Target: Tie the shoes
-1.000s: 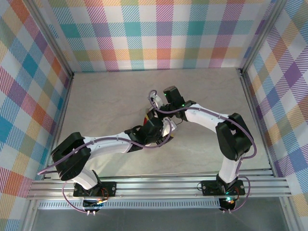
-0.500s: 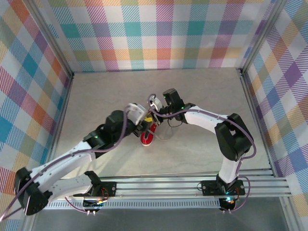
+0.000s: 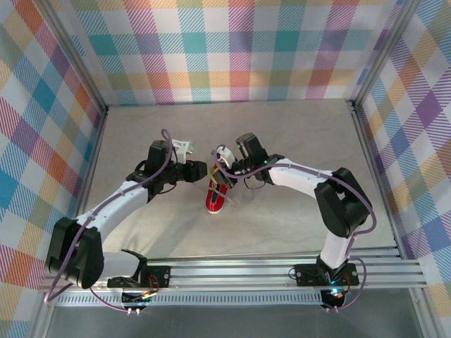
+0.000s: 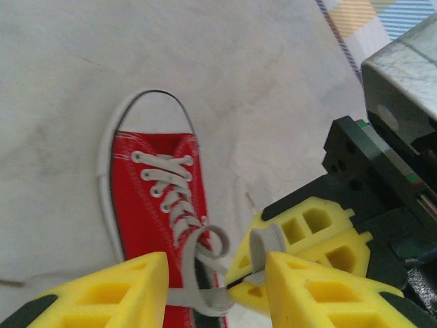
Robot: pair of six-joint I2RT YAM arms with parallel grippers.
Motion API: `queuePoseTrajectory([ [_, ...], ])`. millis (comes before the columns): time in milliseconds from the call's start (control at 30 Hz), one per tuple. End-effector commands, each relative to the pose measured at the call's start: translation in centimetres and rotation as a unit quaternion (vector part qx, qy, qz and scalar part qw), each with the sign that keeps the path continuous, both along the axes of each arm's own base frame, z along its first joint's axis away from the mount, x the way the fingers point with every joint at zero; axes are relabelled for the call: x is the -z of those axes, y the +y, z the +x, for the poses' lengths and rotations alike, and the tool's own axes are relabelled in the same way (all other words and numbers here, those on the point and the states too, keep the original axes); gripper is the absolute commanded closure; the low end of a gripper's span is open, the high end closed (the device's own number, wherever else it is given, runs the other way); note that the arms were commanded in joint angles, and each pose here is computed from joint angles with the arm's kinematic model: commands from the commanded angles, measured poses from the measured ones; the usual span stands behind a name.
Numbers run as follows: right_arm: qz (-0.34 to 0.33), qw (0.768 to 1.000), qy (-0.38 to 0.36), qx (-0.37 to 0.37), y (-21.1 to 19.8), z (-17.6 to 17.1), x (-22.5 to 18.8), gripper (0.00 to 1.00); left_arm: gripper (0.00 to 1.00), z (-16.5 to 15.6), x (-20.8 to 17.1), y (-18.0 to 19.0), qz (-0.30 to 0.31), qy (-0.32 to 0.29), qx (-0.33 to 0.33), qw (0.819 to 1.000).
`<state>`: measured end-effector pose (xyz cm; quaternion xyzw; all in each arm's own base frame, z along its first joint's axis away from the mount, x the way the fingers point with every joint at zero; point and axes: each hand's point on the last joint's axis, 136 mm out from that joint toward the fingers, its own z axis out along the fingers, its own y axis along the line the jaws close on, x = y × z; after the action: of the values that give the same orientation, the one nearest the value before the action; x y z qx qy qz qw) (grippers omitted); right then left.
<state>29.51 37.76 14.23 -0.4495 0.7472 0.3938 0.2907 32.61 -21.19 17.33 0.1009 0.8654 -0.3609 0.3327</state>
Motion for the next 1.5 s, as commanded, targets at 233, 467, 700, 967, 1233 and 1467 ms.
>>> queuePoseTrajectory([
  [233,0.016,0.999,-0.035,-0.02,0.5,-0.5,-2.1,1.0,0.6,0.8,-1.7,-2.4,-0.079,0.01,0.043,0.996],
  [467,0.013,0.999,-0.032,-0.014,0.4,-0.4,-2.1,0.9,1.0,0.7,-1.2,-2.4,-0.06,0.018,0.051,0.997],
  [700,0.018,0.999,0.006,0.044,-1.8,-0.5,-2.9,0.48,1.0,0.4,-1.5,-1.5,-0.021,0.007,0.048,0.999],
  [967,-0.045,0.995,0.061,0.072,-5.8,-3.9,2.8,0.48,1.0,0.4,-1.0,-1.6,-0.013,0.013,0.058,0.998],
  [1233,-0.139,0.985,0.083,0.066,-6.6,-4.0,8.9,0.48,1.0,0.3,-1.6,-1.8,-0.012,0.013,0.068,0.998],
  [1467,-0.182,0.976,0.099,0.074,-7.2,-4.2,11.6,0.55,1.0,0.2,-1.7,-1.7,-0.008,0.012,0.067,0.998],
])
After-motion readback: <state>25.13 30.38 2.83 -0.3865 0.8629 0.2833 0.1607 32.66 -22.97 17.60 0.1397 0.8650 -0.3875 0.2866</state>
